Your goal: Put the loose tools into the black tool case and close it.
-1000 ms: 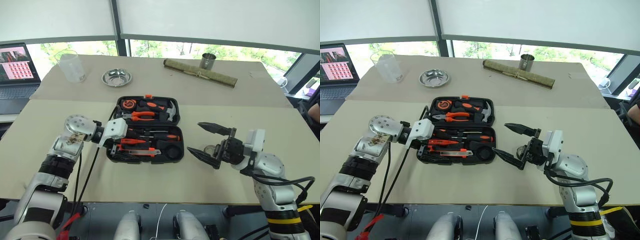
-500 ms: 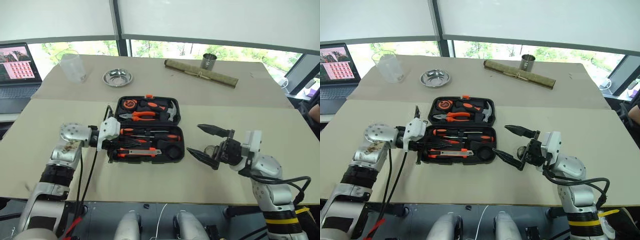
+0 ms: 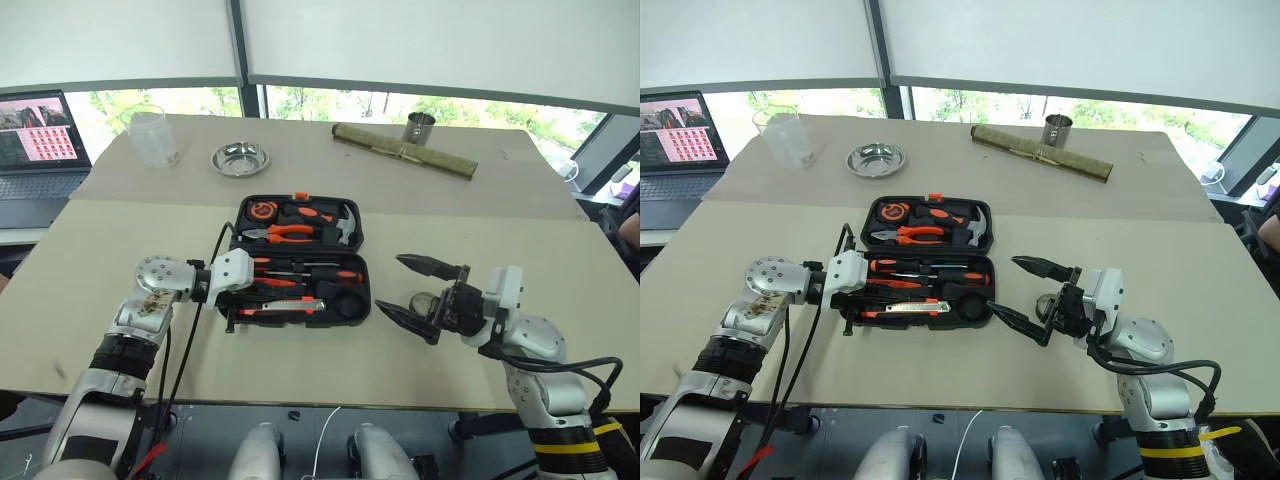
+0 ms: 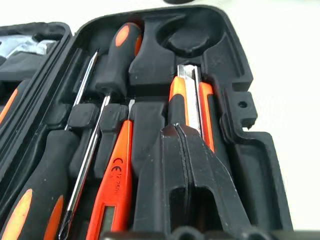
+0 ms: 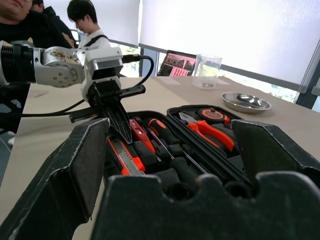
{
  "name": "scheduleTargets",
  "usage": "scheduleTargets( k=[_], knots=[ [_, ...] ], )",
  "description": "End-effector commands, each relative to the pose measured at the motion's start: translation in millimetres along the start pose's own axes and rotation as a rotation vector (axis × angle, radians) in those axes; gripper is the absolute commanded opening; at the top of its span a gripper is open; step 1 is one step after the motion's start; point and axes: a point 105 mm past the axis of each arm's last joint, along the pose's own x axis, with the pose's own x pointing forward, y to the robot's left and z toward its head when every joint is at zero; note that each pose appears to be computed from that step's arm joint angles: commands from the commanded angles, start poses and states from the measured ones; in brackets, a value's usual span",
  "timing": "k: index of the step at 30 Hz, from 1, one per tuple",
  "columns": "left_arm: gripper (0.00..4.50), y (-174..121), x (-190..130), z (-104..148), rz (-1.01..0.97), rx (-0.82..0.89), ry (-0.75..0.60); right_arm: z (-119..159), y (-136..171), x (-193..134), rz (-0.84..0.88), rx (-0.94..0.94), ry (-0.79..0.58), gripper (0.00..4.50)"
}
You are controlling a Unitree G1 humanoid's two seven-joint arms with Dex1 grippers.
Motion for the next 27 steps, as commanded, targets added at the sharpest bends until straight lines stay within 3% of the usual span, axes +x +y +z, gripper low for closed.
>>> scheduleTargets(
  k=[1,5,9,12,15,22,24,27],
  knots=[
    [0.02,-24,20,-41,-0.051,-0.145,0.142,14,-3,0,-0.006,-0.068,-0.030,4.50],
    [0.02,-20,20,-35,-0.005,-0.129,0.079,15,-6,-1,-0.014,-0.076,-0.025,4.50],
    [0.02,-4,5,-10,0.103,-0.097,-0.113,17,-12,-8,-0.047,-0.093,-0.006,4.50],
    [0.73,3,-30,15,0.166,-0.098,-0.270,15,-20,-32,-0.108,-0.094,0.057,4.50],
    [1.90,-3,-65,33,0.173,-0.095,-0.394,7,-23,-63,-0.151,-0.114,0.169,4.50],
    [4.40,-44,-108,19,0.131,-0.142,-0.345,-27,-17,-141,-0.229,-0.122,0.474,4.50],
    [4.46,-53,-113,15,0.129,-0.152,-0.345,-31,-14,-151,-0.219,-0.119,0.519,4.50],
    [4.46,-54,-114,16,0.151,-0.156,-0.371,-29,-16,-141,-0.150,-0.137,0.523,4.50]
  ],
)
